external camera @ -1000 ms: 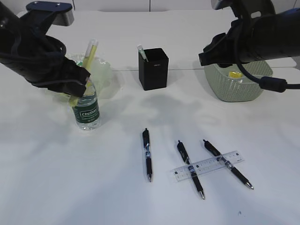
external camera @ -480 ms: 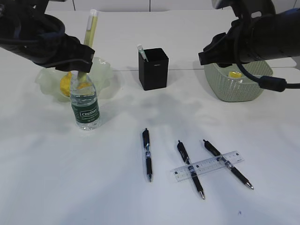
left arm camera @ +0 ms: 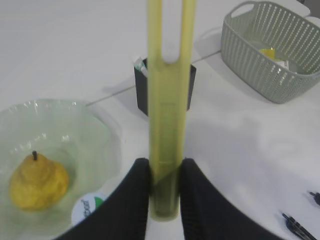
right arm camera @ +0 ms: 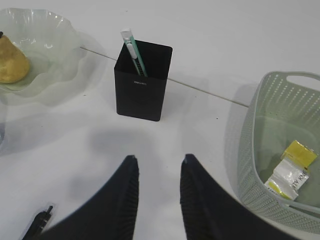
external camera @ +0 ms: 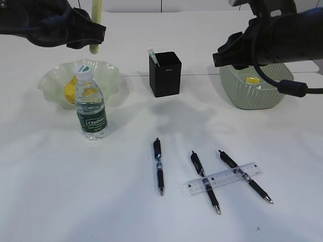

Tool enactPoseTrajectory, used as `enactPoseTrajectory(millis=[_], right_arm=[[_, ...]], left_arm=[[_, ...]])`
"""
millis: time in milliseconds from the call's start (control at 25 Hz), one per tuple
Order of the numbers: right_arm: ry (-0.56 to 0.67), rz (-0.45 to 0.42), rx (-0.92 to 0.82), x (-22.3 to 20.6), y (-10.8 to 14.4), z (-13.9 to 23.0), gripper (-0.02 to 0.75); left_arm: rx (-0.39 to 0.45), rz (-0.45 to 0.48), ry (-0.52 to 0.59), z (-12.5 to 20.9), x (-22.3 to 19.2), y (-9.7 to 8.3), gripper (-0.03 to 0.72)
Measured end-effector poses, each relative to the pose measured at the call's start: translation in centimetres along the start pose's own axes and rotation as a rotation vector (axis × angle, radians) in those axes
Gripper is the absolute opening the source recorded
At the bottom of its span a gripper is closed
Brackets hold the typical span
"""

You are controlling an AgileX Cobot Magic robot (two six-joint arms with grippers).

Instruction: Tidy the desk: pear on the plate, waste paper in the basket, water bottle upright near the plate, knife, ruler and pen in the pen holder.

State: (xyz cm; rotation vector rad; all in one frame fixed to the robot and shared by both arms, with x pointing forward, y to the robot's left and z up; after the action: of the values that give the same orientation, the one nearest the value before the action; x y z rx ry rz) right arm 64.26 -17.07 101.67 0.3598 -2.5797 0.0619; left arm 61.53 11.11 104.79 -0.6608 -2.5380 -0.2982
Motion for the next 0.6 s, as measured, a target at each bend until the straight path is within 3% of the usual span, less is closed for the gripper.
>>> enactPoseTrajectory(millis=[280,600], right_arm=[[0.0,0.0,0.0,0.0,0.0,0.0,0.218],[-0.007,-0.002,0.0,0.0,0.0,-0.1,0.218]], left_arm=[[-0.094,-0.043,-0.132,-2.3,0.2,0.6,0.125],[-0.129,-0.06,-0.235,-3.4,0.1,0.7,0.125]])
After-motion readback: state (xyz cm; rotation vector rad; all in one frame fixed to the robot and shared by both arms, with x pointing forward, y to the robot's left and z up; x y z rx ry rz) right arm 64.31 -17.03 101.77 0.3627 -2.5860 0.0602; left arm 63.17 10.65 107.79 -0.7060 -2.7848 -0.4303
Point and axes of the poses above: a point on each arm's last joint axis where the gripper is mounted, x pointing back along that axis away from the gripper, y along the wrist's bending axis when the last joint is at zero, z = x × y, the point moved 8 cm from there along -x, pointing out along that axis toward the gripper, and after that the axes turned 10 degrees about -x, right-handed, at the moved point
